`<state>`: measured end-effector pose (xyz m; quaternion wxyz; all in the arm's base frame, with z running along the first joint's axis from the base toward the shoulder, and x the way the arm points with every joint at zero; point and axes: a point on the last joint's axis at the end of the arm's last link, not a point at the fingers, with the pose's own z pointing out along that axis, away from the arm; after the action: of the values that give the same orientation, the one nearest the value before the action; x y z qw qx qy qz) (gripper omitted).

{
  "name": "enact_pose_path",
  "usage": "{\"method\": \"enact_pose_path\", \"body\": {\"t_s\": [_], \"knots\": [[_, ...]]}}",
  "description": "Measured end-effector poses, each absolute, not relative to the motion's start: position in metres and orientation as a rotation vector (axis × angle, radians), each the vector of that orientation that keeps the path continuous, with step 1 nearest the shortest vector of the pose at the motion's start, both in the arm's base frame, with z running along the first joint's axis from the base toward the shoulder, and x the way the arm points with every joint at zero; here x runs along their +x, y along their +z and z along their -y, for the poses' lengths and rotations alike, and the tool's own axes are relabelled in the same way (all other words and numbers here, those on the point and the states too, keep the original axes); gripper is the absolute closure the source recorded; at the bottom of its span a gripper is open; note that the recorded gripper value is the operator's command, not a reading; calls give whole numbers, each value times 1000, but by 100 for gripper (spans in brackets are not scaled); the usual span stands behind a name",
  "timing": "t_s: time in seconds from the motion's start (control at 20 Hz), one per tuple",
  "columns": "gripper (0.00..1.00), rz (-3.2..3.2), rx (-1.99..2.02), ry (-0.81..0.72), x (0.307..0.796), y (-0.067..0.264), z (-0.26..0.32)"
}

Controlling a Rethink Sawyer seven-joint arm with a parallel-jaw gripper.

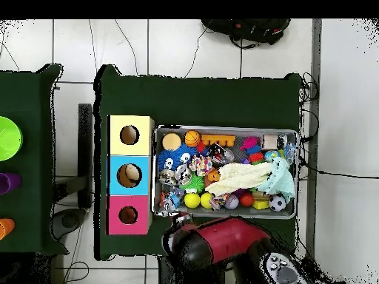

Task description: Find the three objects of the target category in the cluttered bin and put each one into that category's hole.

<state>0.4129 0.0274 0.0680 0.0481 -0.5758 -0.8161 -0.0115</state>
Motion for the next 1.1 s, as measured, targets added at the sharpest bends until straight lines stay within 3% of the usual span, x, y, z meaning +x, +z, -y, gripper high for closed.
{"method": "enact_pose_path", "body": {"t_s": [0.4,1.1], "knots": [[0,2756,-1446,58,389,42,-109],[0,2881,-1489,83,390,19,-95]]}}
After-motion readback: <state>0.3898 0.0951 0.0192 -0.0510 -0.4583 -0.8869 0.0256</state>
